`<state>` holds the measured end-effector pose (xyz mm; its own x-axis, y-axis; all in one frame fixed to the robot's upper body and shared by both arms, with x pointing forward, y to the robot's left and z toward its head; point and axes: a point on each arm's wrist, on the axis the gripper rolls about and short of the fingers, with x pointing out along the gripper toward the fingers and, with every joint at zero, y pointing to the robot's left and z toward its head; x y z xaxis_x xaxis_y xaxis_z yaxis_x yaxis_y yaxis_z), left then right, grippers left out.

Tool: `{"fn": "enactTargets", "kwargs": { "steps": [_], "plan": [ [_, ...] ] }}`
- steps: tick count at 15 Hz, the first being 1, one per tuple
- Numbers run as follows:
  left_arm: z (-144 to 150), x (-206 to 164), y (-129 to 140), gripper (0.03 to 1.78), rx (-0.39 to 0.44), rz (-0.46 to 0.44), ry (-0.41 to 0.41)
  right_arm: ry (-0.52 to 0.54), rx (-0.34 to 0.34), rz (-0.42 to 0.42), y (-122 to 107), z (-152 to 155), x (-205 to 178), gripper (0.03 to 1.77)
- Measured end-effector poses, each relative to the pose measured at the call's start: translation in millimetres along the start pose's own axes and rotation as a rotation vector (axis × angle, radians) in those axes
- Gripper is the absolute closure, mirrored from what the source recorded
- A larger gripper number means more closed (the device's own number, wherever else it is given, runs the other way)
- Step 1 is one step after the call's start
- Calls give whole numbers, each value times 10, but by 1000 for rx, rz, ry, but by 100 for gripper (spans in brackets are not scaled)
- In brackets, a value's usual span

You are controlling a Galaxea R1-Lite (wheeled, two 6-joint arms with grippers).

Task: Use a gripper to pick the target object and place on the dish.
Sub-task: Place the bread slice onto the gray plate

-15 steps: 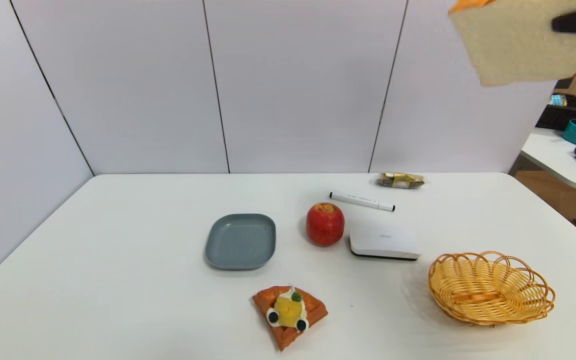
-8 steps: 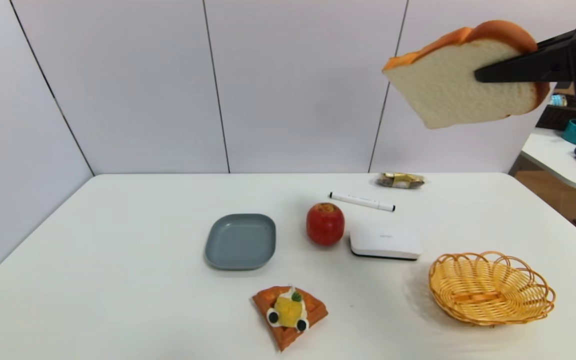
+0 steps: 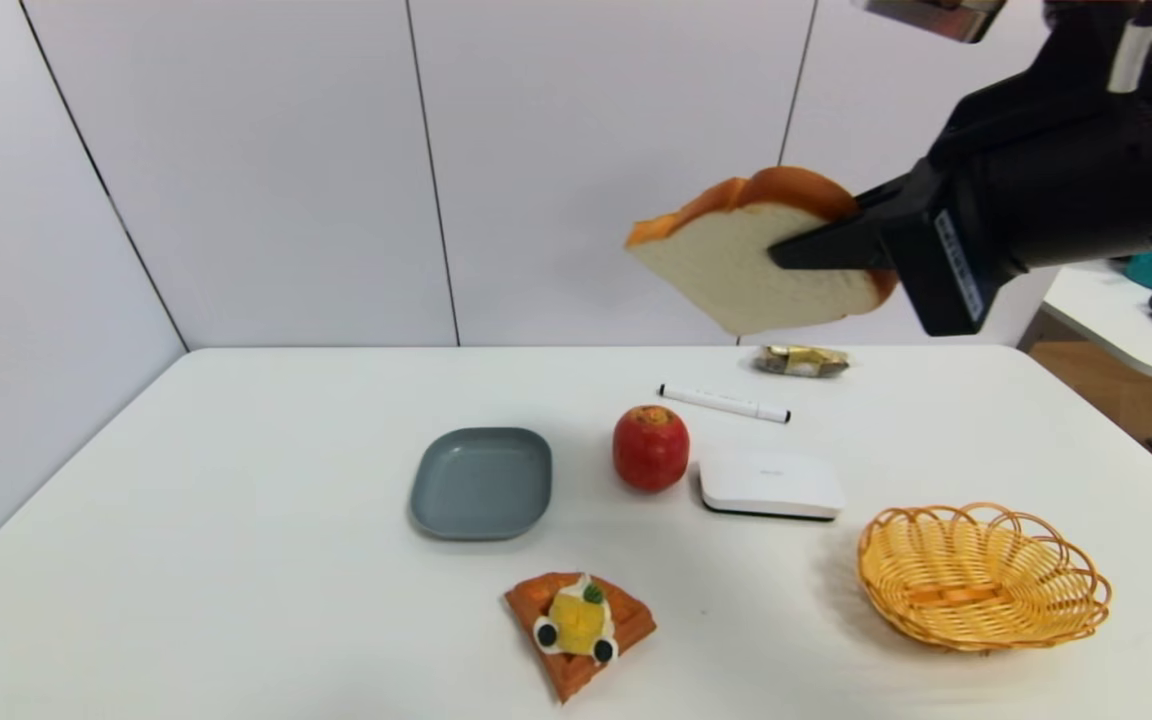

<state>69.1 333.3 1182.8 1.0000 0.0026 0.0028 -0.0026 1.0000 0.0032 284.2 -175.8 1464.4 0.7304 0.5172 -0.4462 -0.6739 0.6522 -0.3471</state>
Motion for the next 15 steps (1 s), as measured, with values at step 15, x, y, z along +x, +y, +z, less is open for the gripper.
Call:
{"fn": "enactTargets", "kwargs": {
  "steps": [15],
  "plan": [
    [0, 0, 0, 12, 0, 0, 0, -16, -77, 98, 664, 123, 1235, 160]
  ]
}}
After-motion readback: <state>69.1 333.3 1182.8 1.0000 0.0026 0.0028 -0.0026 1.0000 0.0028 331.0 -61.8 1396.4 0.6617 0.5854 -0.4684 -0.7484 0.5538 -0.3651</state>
